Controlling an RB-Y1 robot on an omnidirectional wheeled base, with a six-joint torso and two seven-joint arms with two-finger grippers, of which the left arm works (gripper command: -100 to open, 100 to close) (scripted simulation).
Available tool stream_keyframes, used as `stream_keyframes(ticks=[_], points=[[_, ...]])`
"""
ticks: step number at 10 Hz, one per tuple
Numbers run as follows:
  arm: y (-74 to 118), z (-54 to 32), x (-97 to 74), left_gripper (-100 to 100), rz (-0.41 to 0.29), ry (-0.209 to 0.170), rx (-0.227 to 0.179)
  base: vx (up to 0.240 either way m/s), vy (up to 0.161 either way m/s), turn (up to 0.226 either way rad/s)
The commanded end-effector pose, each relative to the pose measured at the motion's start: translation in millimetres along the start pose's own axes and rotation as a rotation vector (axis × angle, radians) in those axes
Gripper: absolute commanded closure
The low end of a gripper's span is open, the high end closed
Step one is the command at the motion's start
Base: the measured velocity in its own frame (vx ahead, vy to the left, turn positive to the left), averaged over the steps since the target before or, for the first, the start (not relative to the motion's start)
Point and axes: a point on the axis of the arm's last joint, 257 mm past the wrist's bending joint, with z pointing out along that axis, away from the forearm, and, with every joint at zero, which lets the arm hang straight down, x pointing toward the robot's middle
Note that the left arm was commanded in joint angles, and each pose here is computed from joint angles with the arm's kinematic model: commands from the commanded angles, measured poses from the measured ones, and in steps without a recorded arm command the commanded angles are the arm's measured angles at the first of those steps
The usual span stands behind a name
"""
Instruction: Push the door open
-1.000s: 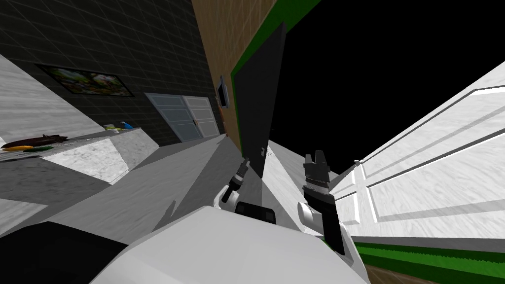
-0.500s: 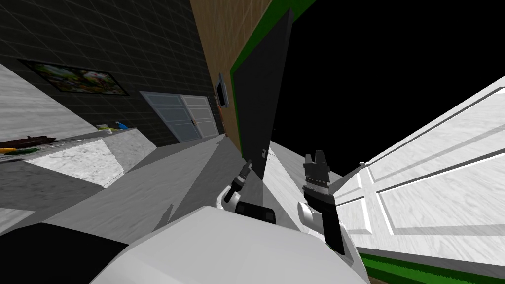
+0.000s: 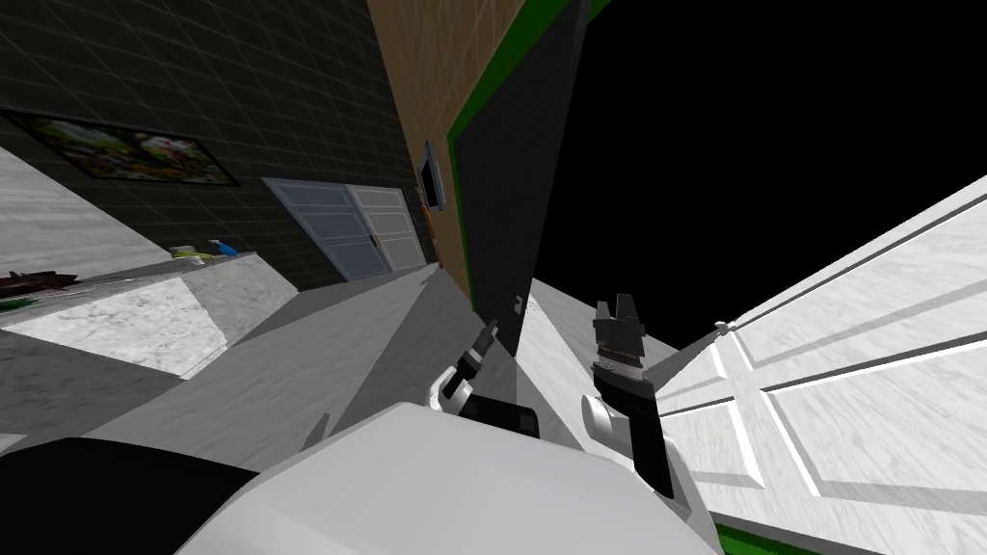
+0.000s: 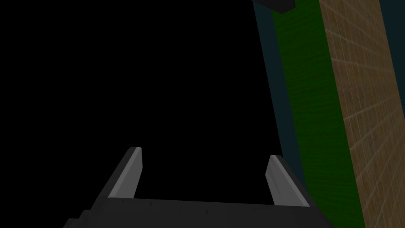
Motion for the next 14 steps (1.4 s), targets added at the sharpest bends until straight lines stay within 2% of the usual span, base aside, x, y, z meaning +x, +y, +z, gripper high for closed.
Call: stream_keyframes(ticks=[1,7,8,14], points=[[10.6,0.5,8.8,-100,-0.013,0.021,-0.020,0.098,0.049,-0.021],[45.4,-5.2,38.8,-100,-0.054,0.093,-0.088,0.092,0.051,-0.020],[55.7,-7.8,48.2,-100,-0.066,0.115,-0.110,0.134,0.074,-0.023],[80.8,-15.8,73.4,-100,-0.098,0.175,-0.167,0.102,0.052,-0.018]])
